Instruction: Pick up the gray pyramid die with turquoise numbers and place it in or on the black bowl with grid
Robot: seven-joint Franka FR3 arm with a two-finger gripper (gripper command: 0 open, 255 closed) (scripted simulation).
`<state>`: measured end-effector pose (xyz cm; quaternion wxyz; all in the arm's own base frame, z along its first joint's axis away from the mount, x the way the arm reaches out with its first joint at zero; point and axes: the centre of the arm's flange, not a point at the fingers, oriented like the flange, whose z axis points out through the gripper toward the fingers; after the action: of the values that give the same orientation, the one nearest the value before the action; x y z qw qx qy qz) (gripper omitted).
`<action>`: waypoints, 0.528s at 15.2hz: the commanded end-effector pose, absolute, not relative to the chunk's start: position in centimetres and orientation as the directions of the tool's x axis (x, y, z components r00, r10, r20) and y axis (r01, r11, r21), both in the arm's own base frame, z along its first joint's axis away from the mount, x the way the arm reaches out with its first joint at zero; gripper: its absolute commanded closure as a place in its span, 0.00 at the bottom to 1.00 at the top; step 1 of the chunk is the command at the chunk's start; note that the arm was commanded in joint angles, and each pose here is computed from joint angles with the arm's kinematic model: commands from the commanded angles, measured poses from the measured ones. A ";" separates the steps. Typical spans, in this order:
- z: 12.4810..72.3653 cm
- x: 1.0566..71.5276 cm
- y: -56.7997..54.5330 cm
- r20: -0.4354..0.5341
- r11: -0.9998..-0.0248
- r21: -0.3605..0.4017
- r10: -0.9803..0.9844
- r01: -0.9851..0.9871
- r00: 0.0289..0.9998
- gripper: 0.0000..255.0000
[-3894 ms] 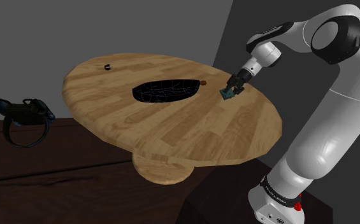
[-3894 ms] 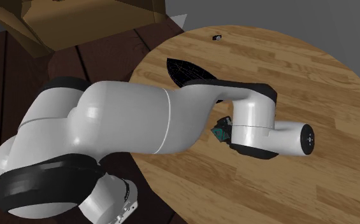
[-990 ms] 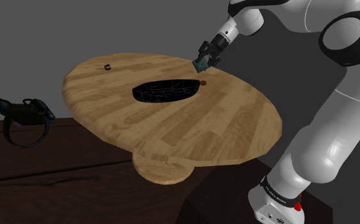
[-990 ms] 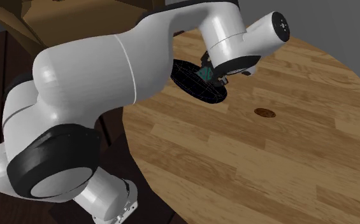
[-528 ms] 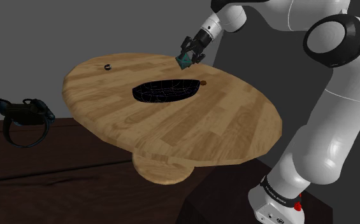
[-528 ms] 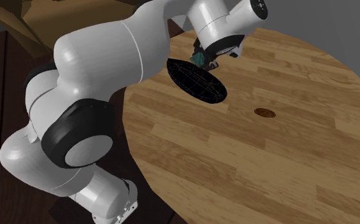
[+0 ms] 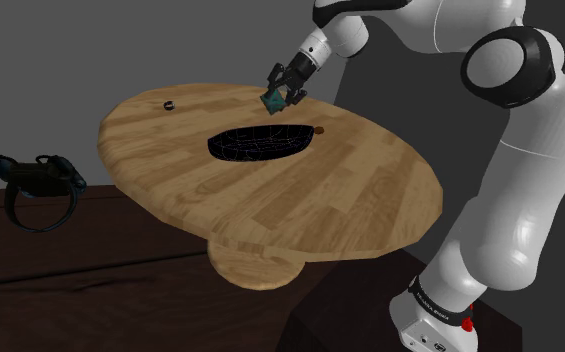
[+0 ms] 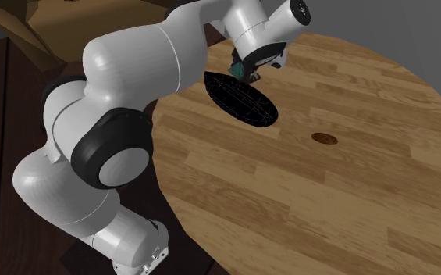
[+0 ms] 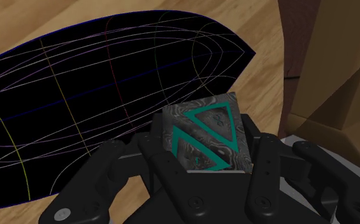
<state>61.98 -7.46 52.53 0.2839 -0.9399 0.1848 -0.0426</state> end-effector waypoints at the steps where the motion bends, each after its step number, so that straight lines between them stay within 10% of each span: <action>1: 51.4 62.0 -7.5 -0.024 -0.771 -0.549 -0.372 -0.323 0.928 1.00; 8: 47.8 62.0 -7.5 -0.024 -0.771 -0.549 -0.372 -0.323 0.928 1.00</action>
<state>61.96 -7.48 48.19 0.2838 -0.9399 0.1848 -0.0427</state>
